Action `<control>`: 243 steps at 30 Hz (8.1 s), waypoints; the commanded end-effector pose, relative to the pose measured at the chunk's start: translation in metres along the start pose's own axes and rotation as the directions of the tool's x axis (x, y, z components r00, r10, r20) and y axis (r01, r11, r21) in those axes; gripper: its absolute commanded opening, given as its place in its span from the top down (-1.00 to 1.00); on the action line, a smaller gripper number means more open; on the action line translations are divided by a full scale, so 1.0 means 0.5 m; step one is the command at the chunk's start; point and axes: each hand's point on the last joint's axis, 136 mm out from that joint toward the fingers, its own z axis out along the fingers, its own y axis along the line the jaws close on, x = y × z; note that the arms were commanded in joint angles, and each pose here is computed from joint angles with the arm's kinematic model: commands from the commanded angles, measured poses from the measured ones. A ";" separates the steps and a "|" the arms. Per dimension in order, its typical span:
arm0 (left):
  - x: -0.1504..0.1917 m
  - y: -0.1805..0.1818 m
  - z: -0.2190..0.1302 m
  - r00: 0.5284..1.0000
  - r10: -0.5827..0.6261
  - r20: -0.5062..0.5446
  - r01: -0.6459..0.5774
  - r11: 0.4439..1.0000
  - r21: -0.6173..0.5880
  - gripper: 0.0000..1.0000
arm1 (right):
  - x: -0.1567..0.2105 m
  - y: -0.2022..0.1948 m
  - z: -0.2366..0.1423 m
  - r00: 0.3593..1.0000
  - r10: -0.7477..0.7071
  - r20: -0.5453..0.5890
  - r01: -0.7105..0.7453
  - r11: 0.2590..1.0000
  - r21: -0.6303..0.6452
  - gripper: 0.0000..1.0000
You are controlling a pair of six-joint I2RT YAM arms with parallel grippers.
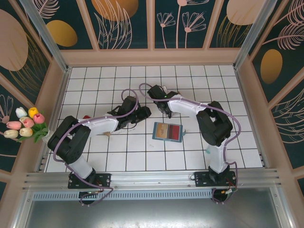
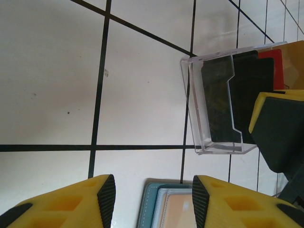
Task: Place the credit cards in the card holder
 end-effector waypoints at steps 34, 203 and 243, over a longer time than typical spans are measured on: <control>0.064 -0.041 -0.005 0.991 0.066 -0.117 -0.049 0.989 0.136 -0.05 | 0.108 -0.043 -0.243 0.776 0.629 -0.039 -0.591 0.704 -0.393 1.00; 0.202 0.002 0.077 0.941 0.138 -0.310 -0.133 0.990 0.038 0.31 | 0.254 0.092 -0.112 0.555 0.730 -0.398 -0.753 0.239 -0.613 1.00; 0.203 0.004 0.082 0.940 0.131 -0.315 -0.127 0.991 0.032 0.44 | 0.284 0.050 -0.111 0.539 0.801 -0.260 -0.743 0.306 -0.595 1.00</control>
